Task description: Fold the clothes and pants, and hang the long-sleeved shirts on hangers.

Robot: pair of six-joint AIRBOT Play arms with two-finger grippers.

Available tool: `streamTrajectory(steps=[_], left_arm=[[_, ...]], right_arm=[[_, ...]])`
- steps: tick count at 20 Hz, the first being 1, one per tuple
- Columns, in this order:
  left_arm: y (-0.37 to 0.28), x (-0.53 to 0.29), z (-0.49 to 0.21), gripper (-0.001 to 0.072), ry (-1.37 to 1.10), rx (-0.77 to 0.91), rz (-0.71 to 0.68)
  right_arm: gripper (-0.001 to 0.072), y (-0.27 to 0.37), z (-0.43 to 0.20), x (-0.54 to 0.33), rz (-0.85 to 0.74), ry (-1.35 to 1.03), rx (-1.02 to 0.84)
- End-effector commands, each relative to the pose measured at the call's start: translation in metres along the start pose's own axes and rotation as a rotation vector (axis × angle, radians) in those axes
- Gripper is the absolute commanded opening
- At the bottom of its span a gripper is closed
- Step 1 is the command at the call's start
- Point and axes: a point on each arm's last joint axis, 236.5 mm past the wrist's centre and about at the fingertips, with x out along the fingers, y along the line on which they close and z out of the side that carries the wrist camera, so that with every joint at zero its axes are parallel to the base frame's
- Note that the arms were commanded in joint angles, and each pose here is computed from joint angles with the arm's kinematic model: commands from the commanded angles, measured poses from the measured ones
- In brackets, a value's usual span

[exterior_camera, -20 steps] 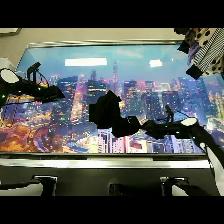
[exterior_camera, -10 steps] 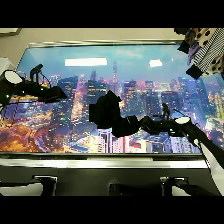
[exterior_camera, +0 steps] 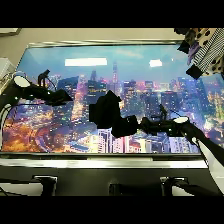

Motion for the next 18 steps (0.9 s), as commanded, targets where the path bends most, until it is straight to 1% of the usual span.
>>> streamTrajectory(steps=[1,5,11,13,14,15,16,18], left_arm=[[-0.014,0.029,-0.005,0.0555,-0.012,0.008,-0.097],[-0.042,0.068,-0.012,0.0554,0.012,0.033,-0.188],[-0.056,0.110,-0.023,0.0546,0.039,0.026,-0.195],[-0.059,0.119,-0.025,0.0491,0.045,0.016,-0.202],[-0.061,0.120,-0.025,0.0296,0.041,0.018,-0.202],[-0.062,0.119,-0.022,0.0040,0.033,0.020,-0.203],[-0.064,0.115,-0.017,0.0015,0.022,0.027,-0.207],[-0.068,0.091,0.001,0.0014,-0.020,0.047,-0.221]], right_arm=[[0.0031,0.015,-0.012,-0.006,0.039,0.045,-0.036],[0.0031,0.033,-0.020,-0.018,0.072,0.054,-0.081],[0.0031,0.041,-0.022,-0.027,0.071,0.040,-0.108],[0.0031,0.044,-0.022,-0.029,0.074,0.032,-0.113],[0.0031,0.046,-0.023,-0.030,0.077,0.031,-0.117],[0.0031,0.048,-0.023,-0.032,0.079,0.028,-0.123],[0.0030,0.050,-0.022,-0.034,0.081,0.020,-0.132],[0.0030,0.060,-0.017,-0.044,0.085,-0.017,-0.176]])
